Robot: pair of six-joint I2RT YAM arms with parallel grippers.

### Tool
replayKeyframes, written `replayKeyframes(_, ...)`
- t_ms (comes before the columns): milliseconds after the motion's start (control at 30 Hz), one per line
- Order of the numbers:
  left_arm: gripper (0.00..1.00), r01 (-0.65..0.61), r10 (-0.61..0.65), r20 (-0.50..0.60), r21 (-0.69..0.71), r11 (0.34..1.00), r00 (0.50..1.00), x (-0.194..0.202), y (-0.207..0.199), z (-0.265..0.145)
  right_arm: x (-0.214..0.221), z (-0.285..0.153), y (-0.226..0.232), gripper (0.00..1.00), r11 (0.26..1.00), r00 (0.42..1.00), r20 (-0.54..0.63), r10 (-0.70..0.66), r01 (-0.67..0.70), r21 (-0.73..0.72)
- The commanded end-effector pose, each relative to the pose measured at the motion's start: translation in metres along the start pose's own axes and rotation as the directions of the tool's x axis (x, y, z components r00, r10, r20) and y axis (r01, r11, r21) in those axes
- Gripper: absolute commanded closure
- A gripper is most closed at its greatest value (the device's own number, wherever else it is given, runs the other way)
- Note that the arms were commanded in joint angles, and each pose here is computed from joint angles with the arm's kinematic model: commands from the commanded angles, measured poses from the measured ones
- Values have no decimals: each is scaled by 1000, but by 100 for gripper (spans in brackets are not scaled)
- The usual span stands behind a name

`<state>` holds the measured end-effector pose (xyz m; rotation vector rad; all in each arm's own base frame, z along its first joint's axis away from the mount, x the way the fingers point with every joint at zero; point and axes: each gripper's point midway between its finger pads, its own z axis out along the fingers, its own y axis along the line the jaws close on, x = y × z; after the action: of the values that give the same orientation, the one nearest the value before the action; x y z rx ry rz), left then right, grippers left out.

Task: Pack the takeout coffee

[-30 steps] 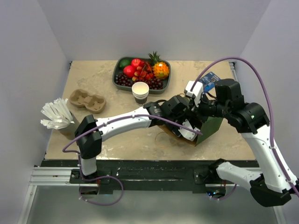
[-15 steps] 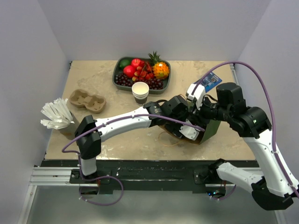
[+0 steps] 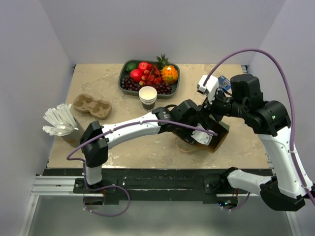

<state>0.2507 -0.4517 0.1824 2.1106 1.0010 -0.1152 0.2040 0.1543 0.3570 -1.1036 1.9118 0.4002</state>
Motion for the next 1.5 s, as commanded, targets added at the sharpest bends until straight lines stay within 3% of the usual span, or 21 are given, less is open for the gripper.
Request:
replayKeyframes(0, 100, -16, 15, -38, -25, 1000, 999, 0, 8, 5, -48, -17, -10, 23, 998, 986, 159, -42, 34, 48)
replayKeyframes(300, 100, -70, 72, -140, 17, 997, 988, 15, 8, 15, -91, -40, -32, 21, 990, 962, 272, -21, -17, 138)
replayKeyframes(500, 100, -61, 81, -176, 115, 991, 981, 21, -5, 20, -115, -63, -52, 21, 971, 936, 350, -39, -46, 233)
replayKeyframes(633, 100, -67, 93, -183, 144, 987, 979, 21, -7, 19, -117, -76, -70, 20, 935, 924, 373, -85, -56, 350)
replayKeyframes(767, 100, -83, 116, -204, 166, 983, 972, 23, -9, 17, -108, -81, -85, 16, 896, 914, 403, -43, -143, 421)
replayKeyframes(1067, 100, -111, 141, -271, 121, 986, 952, 31, 5, 14, -57, -63, -69, 24, 917, 961, 274, 31, -136, 376)
replayKeyframes(1200, 100, -148, 170, -309, 93, 985, 936, 35, 15, 13, -25, -45, -60, 25, 932, 979, 155, 134, -177, 316)
replayKeyframes(1433, 100, -169, 175, -338, 47, 985, 925, 35, 30, 5, -22, -56, -55, 22, 951, 992, 74, 105, -122, 285)
replayKeyframes(1467, 100, -164, 169, -327, 43, 986, 930, 33, 31, 4, -10, -52, -55, 22, 952, 990, 6, 142, -138, 272)
